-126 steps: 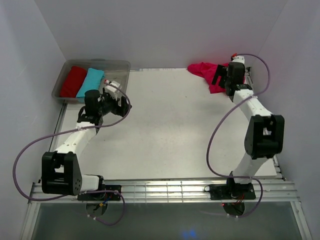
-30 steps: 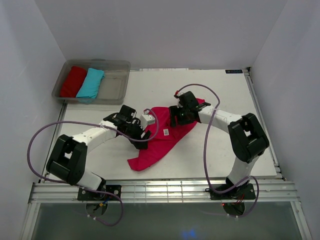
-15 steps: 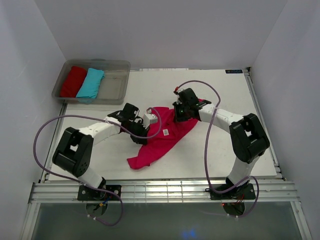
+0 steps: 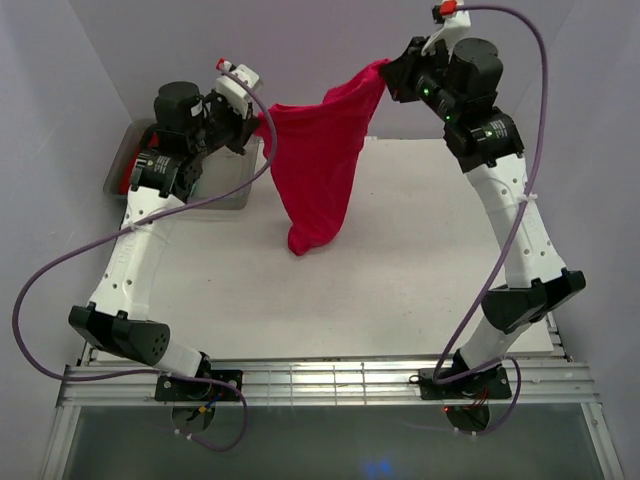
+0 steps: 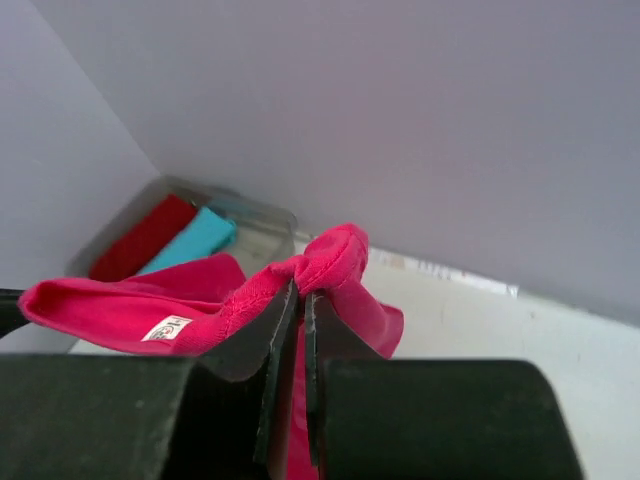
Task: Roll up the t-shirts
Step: Flatten out the T-shirt at the center of the board.
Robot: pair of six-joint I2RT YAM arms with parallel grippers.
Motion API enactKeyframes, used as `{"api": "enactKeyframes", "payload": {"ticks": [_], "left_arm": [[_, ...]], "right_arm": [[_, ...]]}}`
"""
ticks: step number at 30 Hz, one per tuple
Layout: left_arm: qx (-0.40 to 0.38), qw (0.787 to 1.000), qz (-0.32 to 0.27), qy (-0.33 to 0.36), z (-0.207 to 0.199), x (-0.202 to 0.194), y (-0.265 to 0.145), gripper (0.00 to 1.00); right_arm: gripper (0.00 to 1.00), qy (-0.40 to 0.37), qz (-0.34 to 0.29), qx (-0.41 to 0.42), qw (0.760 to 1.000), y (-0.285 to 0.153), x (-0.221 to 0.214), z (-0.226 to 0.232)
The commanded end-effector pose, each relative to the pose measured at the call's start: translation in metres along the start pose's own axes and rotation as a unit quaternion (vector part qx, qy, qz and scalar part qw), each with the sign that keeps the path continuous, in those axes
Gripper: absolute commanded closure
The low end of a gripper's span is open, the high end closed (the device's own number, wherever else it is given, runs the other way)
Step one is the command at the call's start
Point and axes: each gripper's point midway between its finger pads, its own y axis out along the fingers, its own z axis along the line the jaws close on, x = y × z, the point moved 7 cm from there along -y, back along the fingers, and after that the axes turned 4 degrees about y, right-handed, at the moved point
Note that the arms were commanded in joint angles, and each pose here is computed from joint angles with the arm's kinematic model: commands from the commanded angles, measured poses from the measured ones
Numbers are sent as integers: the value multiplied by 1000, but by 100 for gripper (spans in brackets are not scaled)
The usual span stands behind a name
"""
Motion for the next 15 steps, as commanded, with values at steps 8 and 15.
{"api": "enactKeyframes", "payload": {"ticks": [8, 15], "left_arm": [[40, 995, -57, 70, 4, 83, -85, 100], [-254, 966, -42, 2, -86, 40, -50, 100]], "right_arm": [[92, 13, -70, 72, 995, -13, 31, 24], [92, 75, -23, 37, 996, 4, 5, -29]]}}
